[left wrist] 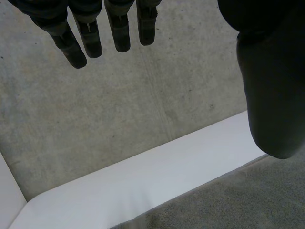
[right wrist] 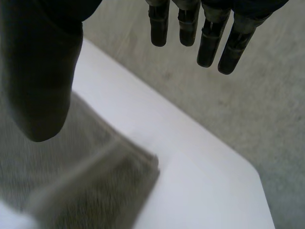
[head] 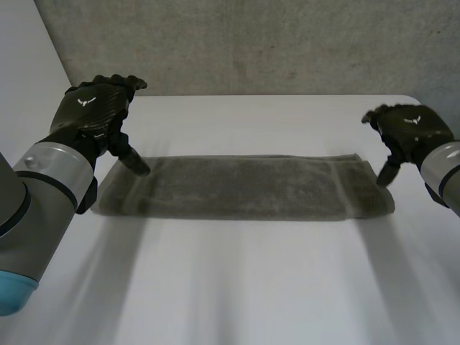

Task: Fold the towel.

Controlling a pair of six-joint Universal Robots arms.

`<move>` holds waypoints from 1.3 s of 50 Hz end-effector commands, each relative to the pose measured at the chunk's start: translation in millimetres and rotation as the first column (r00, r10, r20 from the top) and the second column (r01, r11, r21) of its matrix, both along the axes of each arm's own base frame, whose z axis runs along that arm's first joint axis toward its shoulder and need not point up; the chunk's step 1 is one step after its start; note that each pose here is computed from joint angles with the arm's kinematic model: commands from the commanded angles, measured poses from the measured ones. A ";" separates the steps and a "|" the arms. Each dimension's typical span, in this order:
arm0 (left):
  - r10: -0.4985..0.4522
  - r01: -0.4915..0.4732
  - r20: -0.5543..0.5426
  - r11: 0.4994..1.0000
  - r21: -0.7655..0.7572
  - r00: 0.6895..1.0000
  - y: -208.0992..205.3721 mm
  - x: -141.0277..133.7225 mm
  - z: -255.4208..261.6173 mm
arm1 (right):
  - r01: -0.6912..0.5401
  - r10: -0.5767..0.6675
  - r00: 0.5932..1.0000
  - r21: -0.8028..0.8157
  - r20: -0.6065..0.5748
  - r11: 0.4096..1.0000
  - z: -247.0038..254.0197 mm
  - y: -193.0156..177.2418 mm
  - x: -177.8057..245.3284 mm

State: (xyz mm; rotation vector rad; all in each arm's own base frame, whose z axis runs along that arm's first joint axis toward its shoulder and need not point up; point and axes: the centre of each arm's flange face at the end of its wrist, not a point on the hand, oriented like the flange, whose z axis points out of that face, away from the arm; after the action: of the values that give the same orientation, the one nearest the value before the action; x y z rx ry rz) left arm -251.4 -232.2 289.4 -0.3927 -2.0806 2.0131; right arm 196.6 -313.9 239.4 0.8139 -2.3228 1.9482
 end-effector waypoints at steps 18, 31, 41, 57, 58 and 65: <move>-0.001 0.001 0.013 1.000 0.020 1.000 -0.6 -0.2 -9.4 | -0.025 0.034 0.998 0.174 -0.052 0.984 -110.8 -43.8 -18.8; -0.001 0.001 0.013 1.000 0.020 1.000 0.4 0.3 -9.6 | -0.001 0.010 0.999 0.174 -0.053 0.985 -117.3 -56.5 -26.9; 0.000 0.000 0.013 1.000 0.020 1.000 0.7 0.6 -9.3 | 0.051 -0.041 0.997 0.183 -0.060 0.982 -119.7 -65.3 -48.4; 0.014 -0.014 0.009 1.000 0.007 1.000 -1.8 4.3 -4.9 | 0.106 -0.112 0.978 -0.045 -0.176 0.993 -22.6 -94.5 -81.4; 0.017 -0.017 0.009 1.000 0.007 1.000 -2.6 5.0 -4.9 | 0.054 -0.064 0.989 -0.072 -0.137 0.996 -8.2 -92.4 -55.9; 0.017 -0.017 0.009 1.000 0.008 1.000 -2.4 5.1 -5.4 | -0.236 0.226 0.971 -0.179 -0.072 0.955 25.4 -48.3 67.5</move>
State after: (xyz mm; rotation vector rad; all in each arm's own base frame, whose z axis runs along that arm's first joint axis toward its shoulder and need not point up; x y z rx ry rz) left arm -246.5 -234.5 284.4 -0.3843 -2.1024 2.0154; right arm 156.3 -403.4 237.9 0.8748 -2.1421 1.9134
